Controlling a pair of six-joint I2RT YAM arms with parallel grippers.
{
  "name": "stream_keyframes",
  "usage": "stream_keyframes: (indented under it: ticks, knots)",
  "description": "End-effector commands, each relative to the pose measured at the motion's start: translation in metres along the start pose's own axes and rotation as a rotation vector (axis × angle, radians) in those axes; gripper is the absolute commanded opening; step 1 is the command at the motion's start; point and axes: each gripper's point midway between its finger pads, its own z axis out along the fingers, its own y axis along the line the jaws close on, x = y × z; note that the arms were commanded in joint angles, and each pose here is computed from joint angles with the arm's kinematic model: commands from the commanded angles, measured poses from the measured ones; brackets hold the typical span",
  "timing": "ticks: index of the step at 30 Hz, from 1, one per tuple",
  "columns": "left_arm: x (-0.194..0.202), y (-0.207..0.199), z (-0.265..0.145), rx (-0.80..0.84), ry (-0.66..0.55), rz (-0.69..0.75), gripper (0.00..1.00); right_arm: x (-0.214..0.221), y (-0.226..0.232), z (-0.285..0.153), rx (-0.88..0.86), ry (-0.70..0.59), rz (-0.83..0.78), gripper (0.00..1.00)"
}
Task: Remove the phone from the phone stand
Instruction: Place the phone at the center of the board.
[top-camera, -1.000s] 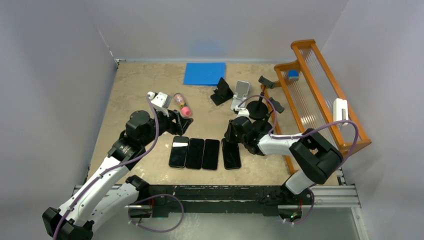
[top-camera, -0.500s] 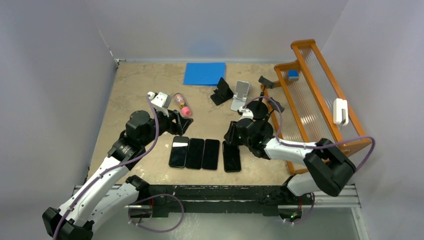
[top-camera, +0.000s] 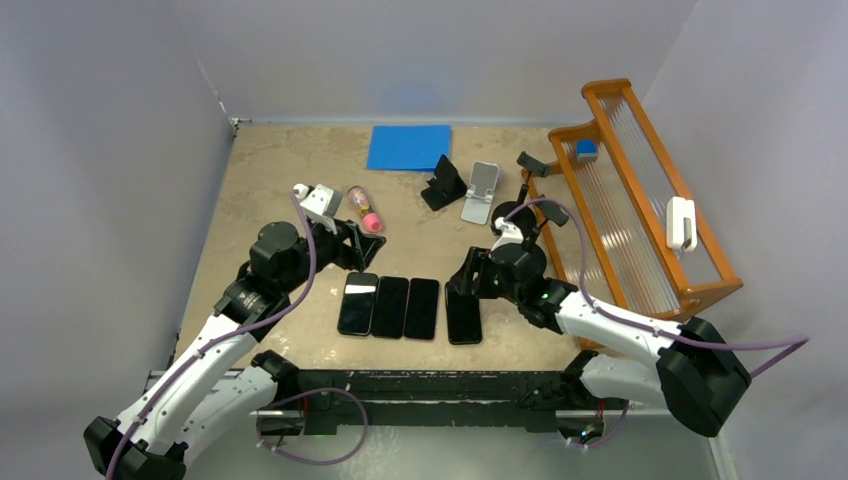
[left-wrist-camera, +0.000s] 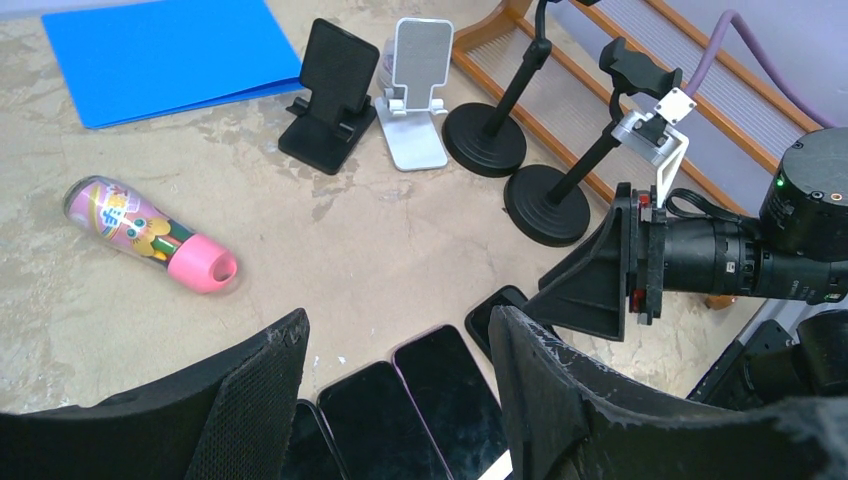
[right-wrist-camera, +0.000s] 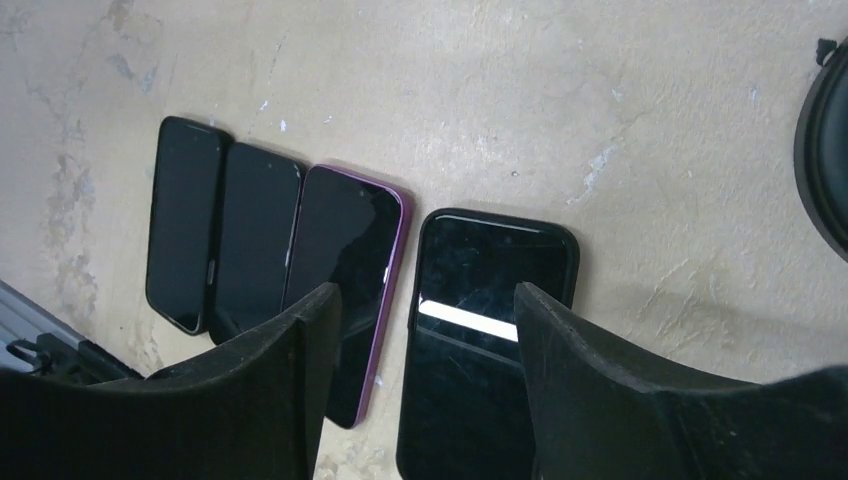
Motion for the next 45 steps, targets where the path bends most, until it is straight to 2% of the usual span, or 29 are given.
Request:
stream_keyframes:
  ticks: [1, 7, 13, 34, 45]
  knots:
    - [-0.011, -0.005, -0.002, 0.021, -0.043, 0.022, 0.64, 0.004, -0.005, -0.008, 0.040, 0.019, 0.059, 0.67]
    - [-0.012, -0.005, -0.003, 0.023, -0.047, 0.022, 0.64, 0.035, -0.016, -0.008, 0.061, 0.103, 0.168, 0.69]
    - [-0.013, -0.006, -0.003, 0.025, -0.047, 0.021, 0.64, 0.051, -0.025, -0.005, 0.077, 0.131, 0.223, 0.71]
    - [-0.010, -0.007, -0.002, 0.031, -0.039, 0.019, 0.64, 0.056, -0.014, 0.001, 0.002, 0.139, 0.263, 0.65]
    - [-0.010, -0.008, -0.001, 0.038, -0.036, 0.019, 0.64, 0.078, -0.033, -0.012, 0.044, 0.197, 0.255, 0.65]
